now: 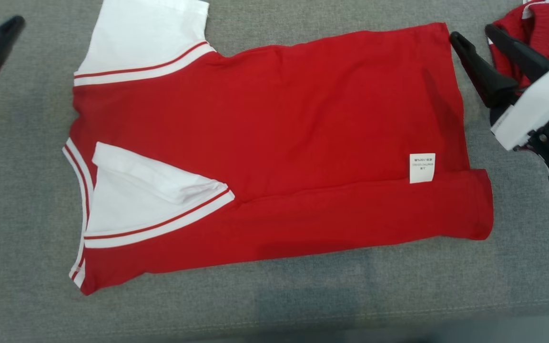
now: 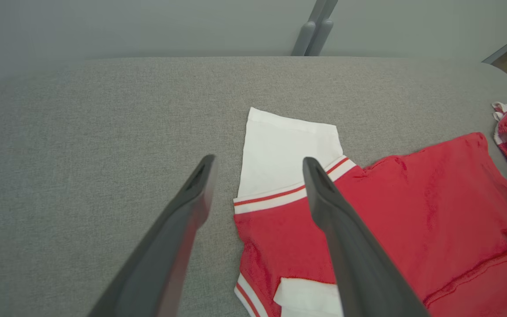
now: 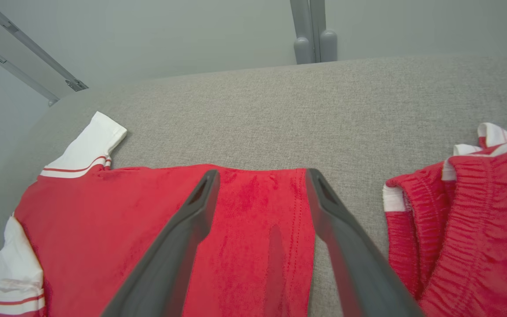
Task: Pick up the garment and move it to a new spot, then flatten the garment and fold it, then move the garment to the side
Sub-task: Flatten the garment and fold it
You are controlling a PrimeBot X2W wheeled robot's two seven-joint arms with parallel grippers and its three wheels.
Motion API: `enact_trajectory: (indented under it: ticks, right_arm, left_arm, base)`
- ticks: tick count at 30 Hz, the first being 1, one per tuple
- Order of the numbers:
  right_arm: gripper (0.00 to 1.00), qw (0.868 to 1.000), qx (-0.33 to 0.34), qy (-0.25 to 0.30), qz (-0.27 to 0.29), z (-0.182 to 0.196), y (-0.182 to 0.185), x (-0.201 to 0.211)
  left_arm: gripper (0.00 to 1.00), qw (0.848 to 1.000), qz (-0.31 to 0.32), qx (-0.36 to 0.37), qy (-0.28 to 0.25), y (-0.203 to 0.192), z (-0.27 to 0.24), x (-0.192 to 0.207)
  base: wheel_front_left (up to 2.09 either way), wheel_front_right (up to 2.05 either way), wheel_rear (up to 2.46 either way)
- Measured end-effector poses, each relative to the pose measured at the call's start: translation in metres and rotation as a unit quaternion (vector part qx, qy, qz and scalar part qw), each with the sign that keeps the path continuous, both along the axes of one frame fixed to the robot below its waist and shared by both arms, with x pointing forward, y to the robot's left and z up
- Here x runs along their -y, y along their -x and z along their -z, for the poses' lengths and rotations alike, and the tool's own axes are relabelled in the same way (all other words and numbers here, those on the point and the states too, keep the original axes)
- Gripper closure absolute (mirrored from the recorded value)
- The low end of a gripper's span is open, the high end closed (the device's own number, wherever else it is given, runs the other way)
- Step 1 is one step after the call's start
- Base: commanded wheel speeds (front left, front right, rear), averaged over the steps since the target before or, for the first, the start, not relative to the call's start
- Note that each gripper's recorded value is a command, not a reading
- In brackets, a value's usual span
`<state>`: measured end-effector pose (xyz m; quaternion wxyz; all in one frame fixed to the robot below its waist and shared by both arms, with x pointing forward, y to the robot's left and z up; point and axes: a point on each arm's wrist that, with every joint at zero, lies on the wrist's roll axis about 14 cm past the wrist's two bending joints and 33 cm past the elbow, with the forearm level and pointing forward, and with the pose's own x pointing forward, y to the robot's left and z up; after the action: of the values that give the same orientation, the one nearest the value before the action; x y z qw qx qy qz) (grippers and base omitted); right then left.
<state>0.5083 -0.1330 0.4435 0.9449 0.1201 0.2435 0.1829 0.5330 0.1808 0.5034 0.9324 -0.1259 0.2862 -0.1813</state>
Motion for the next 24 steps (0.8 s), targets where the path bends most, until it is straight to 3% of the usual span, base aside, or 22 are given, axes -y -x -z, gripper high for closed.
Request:
enact_trajectory:
  ticks: [12,19,24]
  right_arm:
    - [0.00,0.999,0.011,-0.024,-0.019,0.009,-0.032,-0.023]
    - [0.00,1.000,0.001,-0.014,0.002,0.033,-0.038,-0.006]
    - [0.00,1.000,-0.011,0.000,0.014,0.053,-0.032,0.005]
  left_arm:
    - [0.00,0.998,0.048,-0.006,-0.044,-0.068,0.018,0.024]
    - [0.00,0.994,0.077,-0.048,-0.058,-0.092,0.072,0.050]
    - [0.00,0.986,0.100,-0.087,-0.096,-0.097,0.125,0.060]
  base:
    - [0.00,0.00,0.00]
    - [0.00,0.00,0.00]
    - [0.00,0.00,0.00]
